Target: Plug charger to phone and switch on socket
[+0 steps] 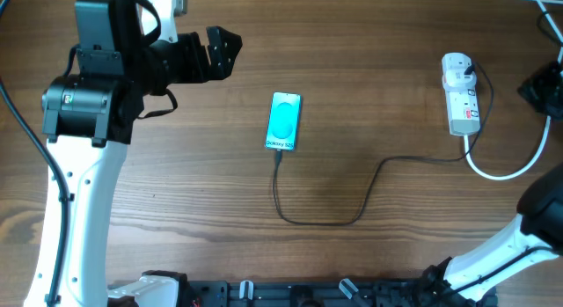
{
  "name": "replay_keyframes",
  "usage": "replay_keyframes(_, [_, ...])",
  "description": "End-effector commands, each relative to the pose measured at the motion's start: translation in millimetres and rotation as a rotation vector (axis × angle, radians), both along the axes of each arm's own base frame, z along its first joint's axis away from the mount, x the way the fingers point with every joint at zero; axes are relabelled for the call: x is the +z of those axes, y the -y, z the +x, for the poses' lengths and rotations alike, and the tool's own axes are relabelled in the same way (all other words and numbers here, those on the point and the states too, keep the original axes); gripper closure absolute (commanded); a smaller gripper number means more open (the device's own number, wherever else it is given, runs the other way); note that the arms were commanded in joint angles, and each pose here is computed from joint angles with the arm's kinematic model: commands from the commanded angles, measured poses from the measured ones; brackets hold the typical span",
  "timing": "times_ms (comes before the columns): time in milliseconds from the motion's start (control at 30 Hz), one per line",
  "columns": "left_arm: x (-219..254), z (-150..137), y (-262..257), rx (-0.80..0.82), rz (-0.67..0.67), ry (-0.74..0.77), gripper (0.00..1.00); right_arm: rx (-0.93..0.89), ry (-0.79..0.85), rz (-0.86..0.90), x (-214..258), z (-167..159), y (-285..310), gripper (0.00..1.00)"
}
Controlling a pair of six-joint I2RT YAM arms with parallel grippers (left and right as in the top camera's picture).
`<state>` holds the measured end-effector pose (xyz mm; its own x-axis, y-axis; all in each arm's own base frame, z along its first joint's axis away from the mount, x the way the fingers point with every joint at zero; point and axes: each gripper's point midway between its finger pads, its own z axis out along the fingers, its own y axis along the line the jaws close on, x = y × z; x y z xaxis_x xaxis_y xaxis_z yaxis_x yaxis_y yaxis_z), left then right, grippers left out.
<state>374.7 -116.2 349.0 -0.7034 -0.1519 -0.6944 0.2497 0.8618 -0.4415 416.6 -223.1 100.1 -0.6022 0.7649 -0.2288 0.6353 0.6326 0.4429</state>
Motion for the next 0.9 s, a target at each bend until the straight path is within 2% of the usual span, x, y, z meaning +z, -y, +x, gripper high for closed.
replay_keyframes(0, [1.1, 2.2, -4.3, 0.011, 0.013, 0.010, 0.00, 0.042, 0.009, 0.062, -23.0, 16.7, -15.3, 0.96])
replay_keyframes(367, [1.1, 2.2, -4.3, 0.011, 0.013, 0.010, 0.00, -0.049, -0.009, 0.131, -61.5, 36.4, -39.2, 0.96])
replay_keyframes(867, [1.1, 2.2, -4.3, 0.011, 0.013, 0.010, 0.00, 0.065, 0.019, 0.079, -87.8, 33.8, -55.3, 0.96])
